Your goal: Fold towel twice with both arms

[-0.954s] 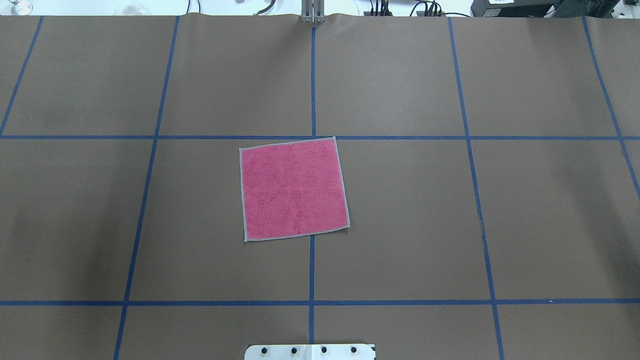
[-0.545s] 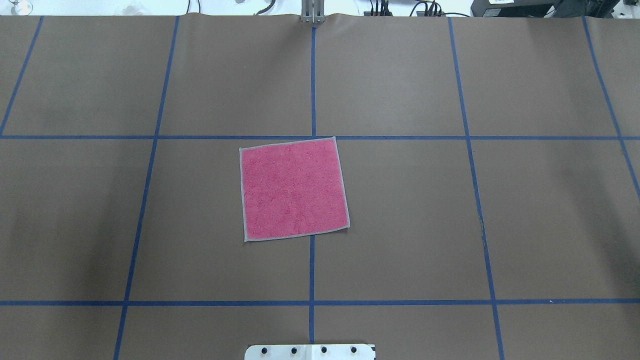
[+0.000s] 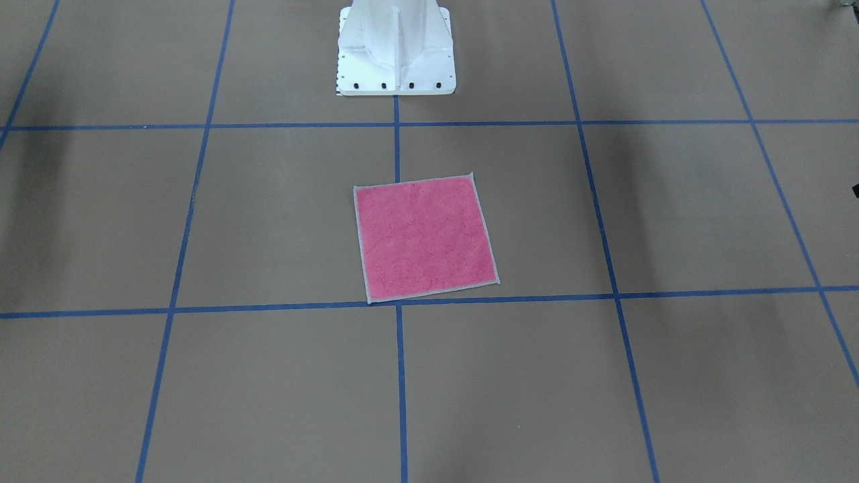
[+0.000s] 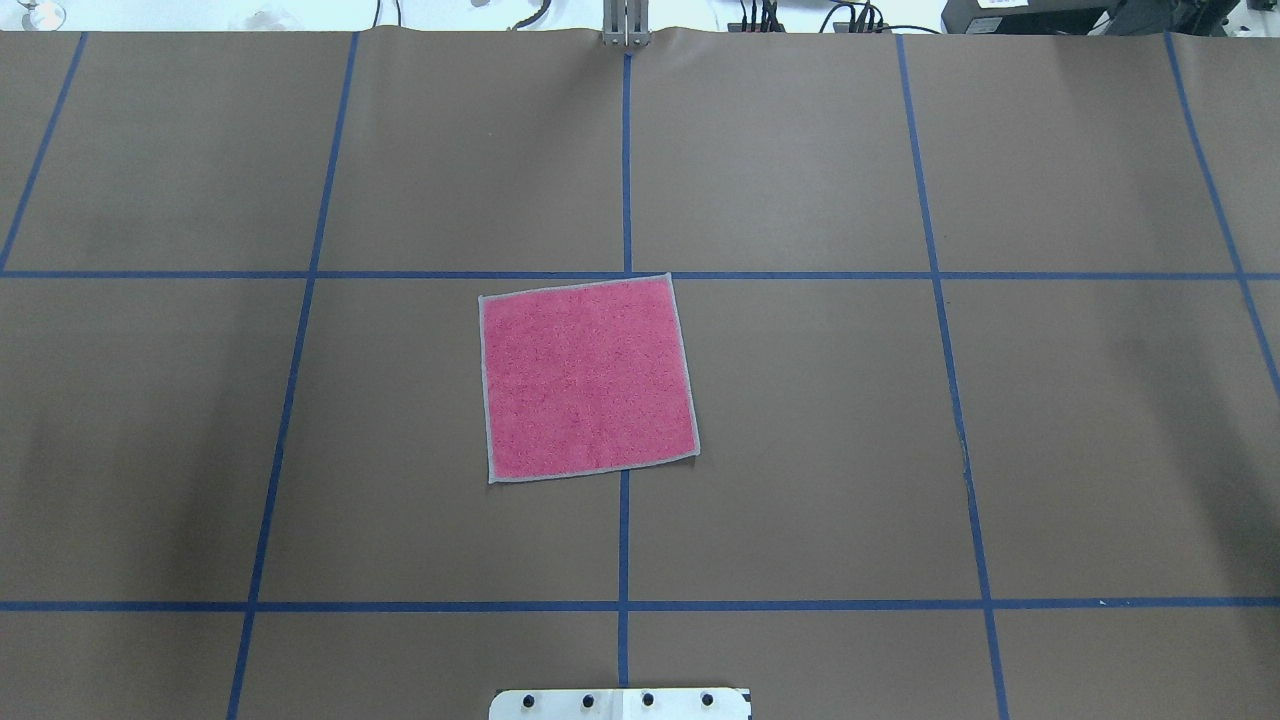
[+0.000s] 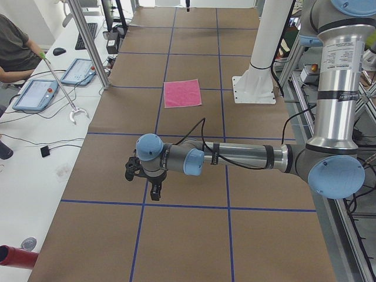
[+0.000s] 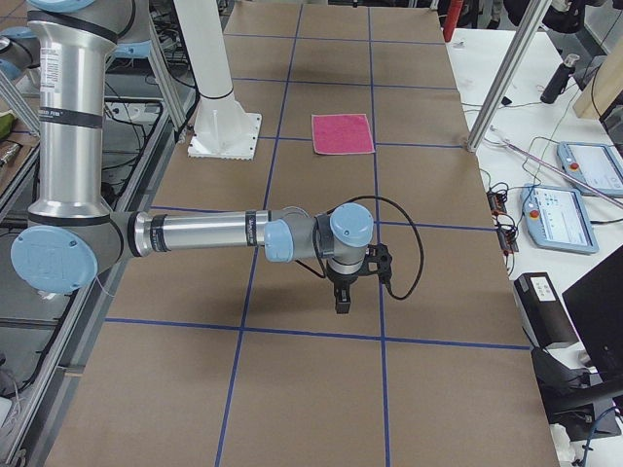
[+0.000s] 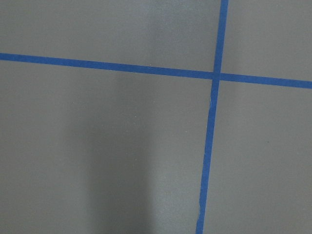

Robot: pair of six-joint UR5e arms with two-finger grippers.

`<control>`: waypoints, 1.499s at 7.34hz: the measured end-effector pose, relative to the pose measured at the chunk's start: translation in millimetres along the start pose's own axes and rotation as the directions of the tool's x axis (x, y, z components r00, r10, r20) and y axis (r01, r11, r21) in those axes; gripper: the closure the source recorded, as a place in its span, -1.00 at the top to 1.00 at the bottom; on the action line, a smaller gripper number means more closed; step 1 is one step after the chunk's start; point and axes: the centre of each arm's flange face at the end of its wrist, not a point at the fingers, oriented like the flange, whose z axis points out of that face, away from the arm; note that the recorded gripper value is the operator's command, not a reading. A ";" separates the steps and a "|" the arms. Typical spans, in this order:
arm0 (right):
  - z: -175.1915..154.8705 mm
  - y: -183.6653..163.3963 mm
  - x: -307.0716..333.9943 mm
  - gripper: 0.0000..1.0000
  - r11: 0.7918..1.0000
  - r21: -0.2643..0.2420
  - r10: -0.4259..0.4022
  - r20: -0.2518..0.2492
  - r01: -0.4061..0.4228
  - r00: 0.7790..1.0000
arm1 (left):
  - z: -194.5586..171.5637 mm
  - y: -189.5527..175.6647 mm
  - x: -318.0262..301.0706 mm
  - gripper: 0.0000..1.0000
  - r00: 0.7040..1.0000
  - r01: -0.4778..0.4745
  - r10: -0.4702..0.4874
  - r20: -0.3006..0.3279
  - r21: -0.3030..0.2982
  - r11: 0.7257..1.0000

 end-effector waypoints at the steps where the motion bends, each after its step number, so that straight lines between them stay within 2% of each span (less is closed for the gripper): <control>1: 0.7 0.2 -0.9 1.00 1.000 0.001 -0.002 0.007 0.002 1.000 | -0.6 -0.3 0.7 1.00 1.000 -0.001 0.001 0.000 0.001 1.000; 4: 5.7 -1.7 -12.0 1.00 1.000 0.002 -0.020 0.030 0.020 0.999 | -1.0 -0.6 1.4 1.00 1.000 -0.002 0.002 0.001 0.003 1.000; 6: 14.2 -9.1 -42.4 1.00 1.000 -0.012 0.006 0.074 -0.005 0.997 | -2.2 -2.0 6.1 1.00 1.000 -0.030 0.030 -0.006 0.025 0.999; 7: 22.3 -13.0 -70.6 1.00 1.000 -0.010 0.017 0.098 -0.016 0.995 | -1.6 -1.8 7.2 1.00 0.999 -0.038 0.038 -0.008 0.031 0.999; 9: 48.2 -20.0 -149.3 1.00 0.996 0.018 0.085 0.158 -0.089 0.984 | 0.8 -1.3 12.2 1.00 0.999 0.003 -0.002 -0.045 0.028 1.000; 11: 70.8 -29.9 -240.7 1.00 0.980 0.028 0.185 0.219 -0.196 0.958 | 1.2 -1.3 17.3 1.00 0.997 0.040 -0.038 -0.065 0.041 0.998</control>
